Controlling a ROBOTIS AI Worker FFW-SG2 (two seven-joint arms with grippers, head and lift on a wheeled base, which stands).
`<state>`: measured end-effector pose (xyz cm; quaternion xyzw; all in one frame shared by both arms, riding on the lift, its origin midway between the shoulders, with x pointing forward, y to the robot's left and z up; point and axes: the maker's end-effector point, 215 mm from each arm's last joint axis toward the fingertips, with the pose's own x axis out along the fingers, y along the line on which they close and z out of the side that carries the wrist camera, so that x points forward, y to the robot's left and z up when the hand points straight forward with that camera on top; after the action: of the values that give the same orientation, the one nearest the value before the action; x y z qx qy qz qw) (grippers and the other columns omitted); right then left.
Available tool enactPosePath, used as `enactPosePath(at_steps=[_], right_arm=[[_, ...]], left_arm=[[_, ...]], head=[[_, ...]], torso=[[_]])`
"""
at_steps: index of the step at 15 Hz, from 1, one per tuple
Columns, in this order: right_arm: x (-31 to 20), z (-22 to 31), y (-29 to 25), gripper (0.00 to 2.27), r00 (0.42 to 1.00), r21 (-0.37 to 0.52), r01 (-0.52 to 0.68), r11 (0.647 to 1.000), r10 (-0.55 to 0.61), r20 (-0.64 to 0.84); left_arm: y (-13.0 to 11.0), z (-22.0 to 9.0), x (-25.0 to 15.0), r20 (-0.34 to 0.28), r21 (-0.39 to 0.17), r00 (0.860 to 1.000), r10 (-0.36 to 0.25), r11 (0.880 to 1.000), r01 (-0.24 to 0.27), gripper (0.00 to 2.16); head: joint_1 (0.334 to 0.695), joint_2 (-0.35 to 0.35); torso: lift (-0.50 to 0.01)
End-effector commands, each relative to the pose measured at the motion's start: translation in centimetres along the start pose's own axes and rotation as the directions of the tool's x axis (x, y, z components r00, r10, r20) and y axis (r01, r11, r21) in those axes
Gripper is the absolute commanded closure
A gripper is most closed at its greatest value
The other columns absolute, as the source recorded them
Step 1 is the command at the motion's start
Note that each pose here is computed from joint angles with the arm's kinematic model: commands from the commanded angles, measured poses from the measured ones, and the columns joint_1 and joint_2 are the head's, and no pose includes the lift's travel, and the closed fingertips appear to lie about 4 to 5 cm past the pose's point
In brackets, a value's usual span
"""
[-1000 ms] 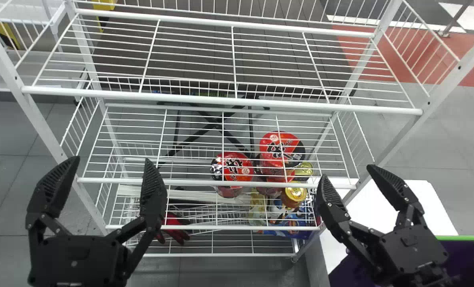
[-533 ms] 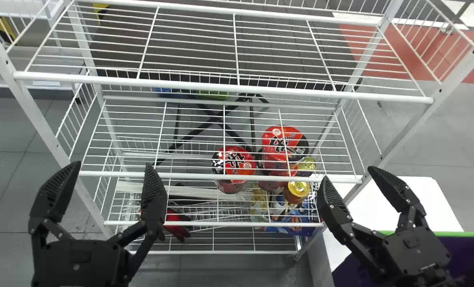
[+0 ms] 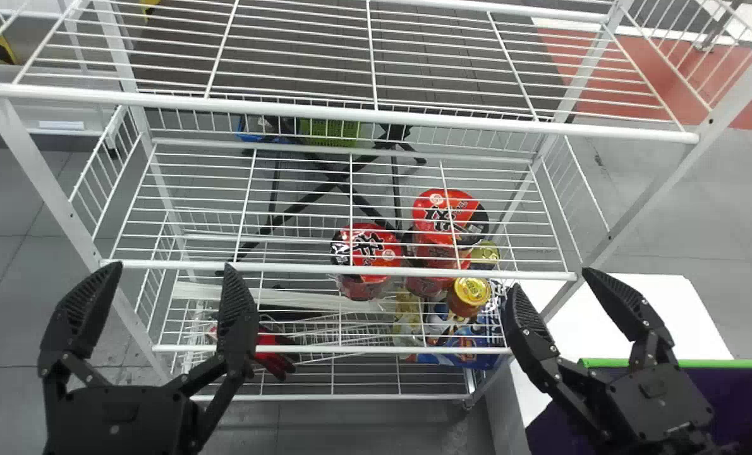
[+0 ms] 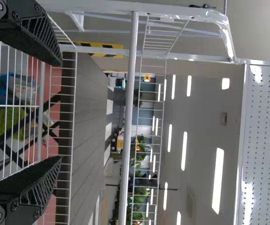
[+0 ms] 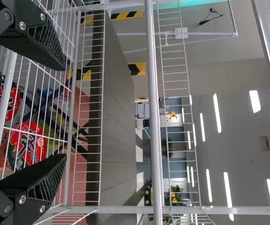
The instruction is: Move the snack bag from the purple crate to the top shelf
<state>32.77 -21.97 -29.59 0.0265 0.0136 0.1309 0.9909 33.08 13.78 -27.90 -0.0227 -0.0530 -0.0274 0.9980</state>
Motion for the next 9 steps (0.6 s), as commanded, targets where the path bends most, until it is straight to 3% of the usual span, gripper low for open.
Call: enactPosePath(at_steps=[1,9], right_arm=[[-0.1,-0.18,-0.07,0.18,1.0,0.001,0.002,1.0,-0.002,-0.006],[-0.32,-0.47,-0.21,0.18,1.0,0.0,0.008,1.0,-0.008,-0.014]], left_arm=[[0.09,0.02,0.03,0.0,0.0,1.0,0.0,1.0,0.0,0.1],[0.79,0.06,0.77,0.005,-0.018,1.0,0.01,1.0,-0.01,0.1]], head=[[0.695,-0.145],[0.695,-0.143]], torso=[[-0.307],[-0.339]])
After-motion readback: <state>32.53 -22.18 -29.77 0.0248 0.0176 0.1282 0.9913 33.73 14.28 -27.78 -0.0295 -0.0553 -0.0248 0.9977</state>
